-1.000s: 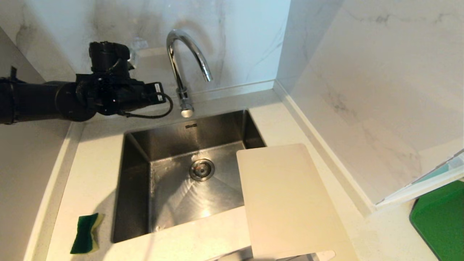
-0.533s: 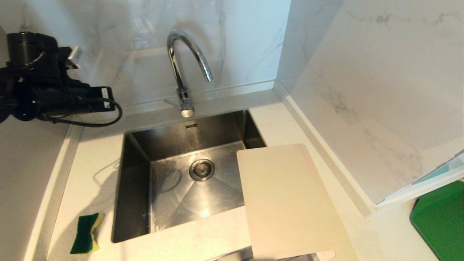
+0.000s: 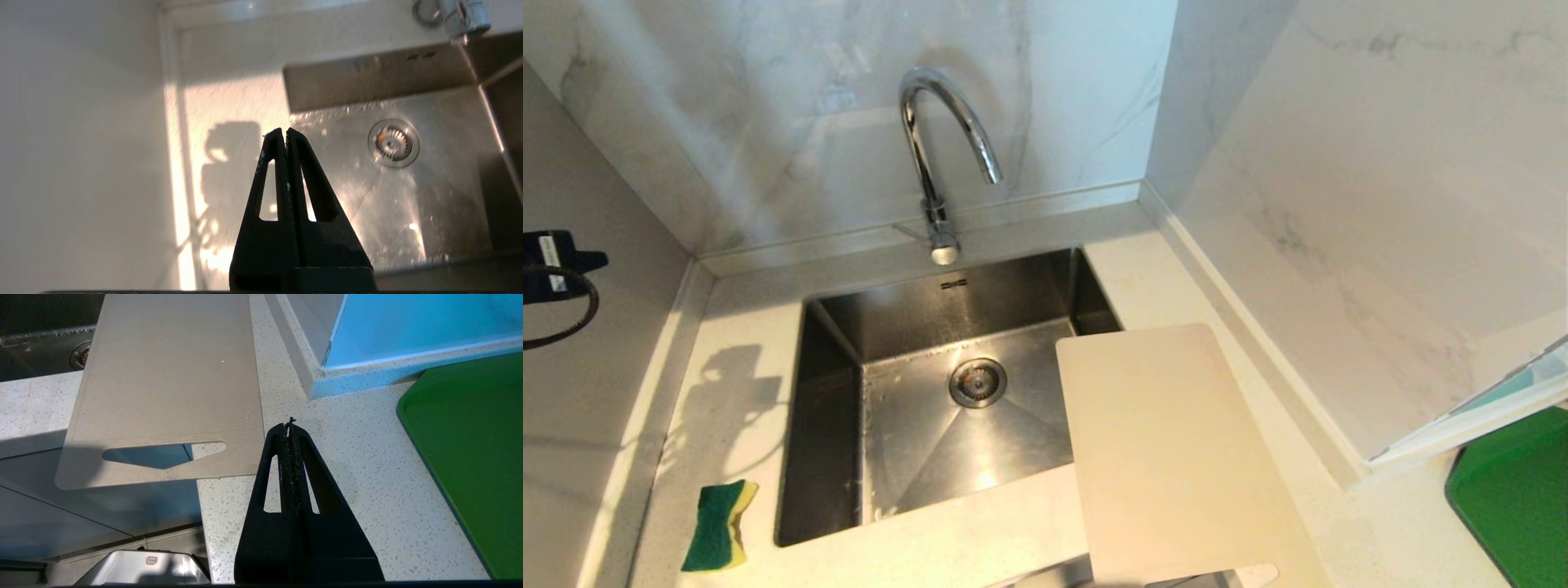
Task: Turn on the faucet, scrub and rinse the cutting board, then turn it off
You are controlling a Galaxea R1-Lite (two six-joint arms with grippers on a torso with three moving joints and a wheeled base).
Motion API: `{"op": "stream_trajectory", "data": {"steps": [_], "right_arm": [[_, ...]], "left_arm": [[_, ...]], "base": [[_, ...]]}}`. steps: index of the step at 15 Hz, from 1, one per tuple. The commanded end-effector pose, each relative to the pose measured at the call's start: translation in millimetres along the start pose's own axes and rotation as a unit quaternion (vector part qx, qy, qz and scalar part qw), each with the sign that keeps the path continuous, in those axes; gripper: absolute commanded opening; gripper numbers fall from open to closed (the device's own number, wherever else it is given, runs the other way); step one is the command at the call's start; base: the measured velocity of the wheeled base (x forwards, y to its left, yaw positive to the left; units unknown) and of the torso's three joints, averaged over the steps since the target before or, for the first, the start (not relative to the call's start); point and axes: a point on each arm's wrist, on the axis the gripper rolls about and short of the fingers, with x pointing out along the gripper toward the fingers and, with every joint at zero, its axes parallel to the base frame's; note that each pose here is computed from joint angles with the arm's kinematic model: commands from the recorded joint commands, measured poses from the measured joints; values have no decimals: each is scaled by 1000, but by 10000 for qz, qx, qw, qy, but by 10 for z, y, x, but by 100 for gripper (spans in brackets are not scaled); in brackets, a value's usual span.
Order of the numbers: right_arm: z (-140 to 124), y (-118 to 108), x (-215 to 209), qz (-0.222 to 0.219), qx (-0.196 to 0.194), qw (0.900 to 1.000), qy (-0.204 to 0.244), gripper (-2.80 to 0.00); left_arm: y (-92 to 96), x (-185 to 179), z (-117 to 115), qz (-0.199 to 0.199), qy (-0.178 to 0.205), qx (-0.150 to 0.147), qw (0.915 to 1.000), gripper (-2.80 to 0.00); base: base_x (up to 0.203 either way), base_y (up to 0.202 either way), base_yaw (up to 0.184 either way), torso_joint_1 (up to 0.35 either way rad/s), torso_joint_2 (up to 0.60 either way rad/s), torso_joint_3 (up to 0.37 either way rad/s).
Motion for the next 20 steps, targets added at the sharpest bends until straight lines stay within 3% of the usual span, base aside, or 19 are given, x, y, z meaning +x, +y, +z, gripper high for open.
{"op": "stream_trajectory", "data": {"steps": [1,5,10,16,20], "right_arm": [[-4,0,2,3,-1,10000,16,-280],[-4,0,2,0,-1,10000,16,-280],[-4,0,2,0,-1,10000,16,-280],[-4,0,2,0,-1,10000,16,-280],[-4,0,2,0,-1,10000,16,-280]], "left_arm": [[27,-366,-127,71,-150,-21,9999,-280],[28,-561,-555,59,148,-23,9999,-280],[29,-666,-1248,-130,464,52,9988,-280],[1,-1179,-1745,-290,-63,158,9994,-280],[17,-1409,-1973,142,-502,251,9983,-280]], "base": [[0,0,0,0,0,0],[0,0,0,0,0,0],[0,0,0,0,0,0],[0,0,0,0,0,0],[0,0,0,0,0,0]]}}
